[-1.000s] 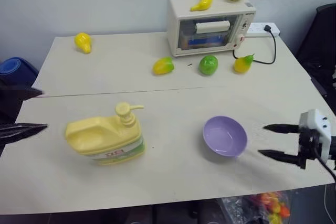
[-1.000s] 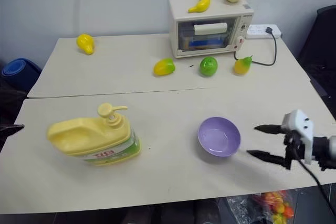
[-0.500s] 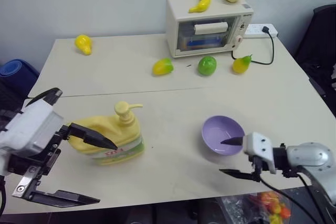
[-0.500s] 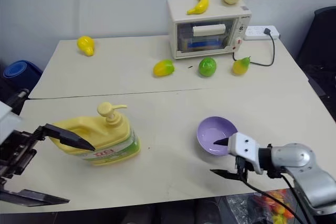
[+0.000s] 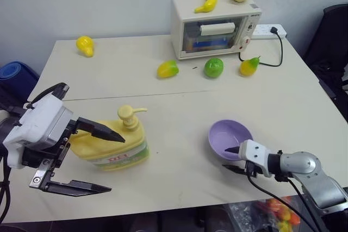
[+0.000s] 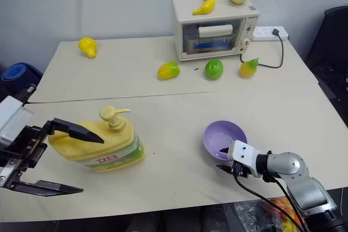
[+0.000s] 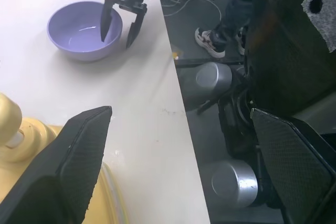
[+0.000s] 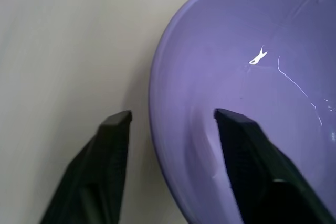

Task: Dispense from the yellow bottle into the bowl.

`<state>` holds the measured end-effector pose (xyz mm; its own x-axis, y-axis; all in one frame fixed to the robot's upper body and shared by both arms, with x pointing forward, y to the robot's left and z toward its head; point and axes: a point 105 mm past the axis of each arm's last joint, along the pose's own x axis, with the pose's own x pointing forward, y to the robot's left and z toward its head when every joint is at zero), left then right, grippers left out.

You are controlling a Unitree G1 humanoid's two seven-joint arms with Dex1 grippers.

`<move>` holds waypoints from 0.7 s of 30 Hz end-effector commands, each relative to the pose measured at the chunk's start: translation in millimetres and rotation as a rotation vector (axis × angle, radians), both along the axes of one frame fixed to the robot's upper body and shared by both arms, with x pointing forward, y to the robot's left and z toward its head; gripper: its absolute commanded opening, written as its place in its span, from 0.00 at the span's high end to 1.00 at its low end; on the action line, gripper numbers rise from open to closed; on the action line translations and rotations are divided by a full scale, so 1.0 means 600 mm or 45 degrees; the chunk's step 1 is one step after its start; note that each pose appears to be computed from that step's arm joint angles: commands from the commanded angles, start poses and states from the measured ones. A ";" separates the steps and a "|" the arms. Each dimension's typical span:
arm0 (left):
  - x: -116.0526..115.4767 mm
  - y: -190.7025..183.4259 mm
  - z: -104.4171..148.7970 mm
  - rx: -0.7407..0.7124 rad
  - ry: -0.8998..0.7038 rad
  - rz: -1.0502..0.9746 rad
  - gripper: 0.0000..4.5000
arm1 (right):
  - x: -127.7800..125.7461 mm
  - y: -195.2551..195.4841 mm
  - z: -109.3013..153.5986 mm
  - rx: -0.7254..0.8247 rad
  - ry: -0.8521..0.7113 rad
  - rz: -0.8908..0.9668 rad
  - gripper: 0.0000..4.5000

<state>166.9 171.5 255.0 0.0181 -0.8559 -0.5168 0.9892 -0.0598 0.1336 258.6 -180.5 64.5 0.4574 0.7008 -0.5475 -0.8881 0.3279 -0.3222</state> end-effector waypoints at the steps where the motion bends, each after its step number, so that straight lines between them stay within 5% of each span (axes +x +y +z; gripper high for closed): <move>1: 0.005 0.000 0.012 -0.026 -0.050 0.015 0.00 | -0.002 0.007 0.005 0.017 -0.027 0.032 0.77; 4: 0.007 0.000 0.013 -0.034 -0.059 0.024 0.00 | -0.005 0.008 0.005 0.011 -0.023 0.055 0.99; 12: 0.019 0.004 0.031 -0.068 -0.110 0.068 0.00 | -0.006 0.004 0.027 -0.120 -0.079 0.188 1.00; 21: 0.081 0.036 0.150 -0.361 -0.295 0.263 0.00 | 0.030 0.076 0.157 -0.237 -0.267 0.618 1.00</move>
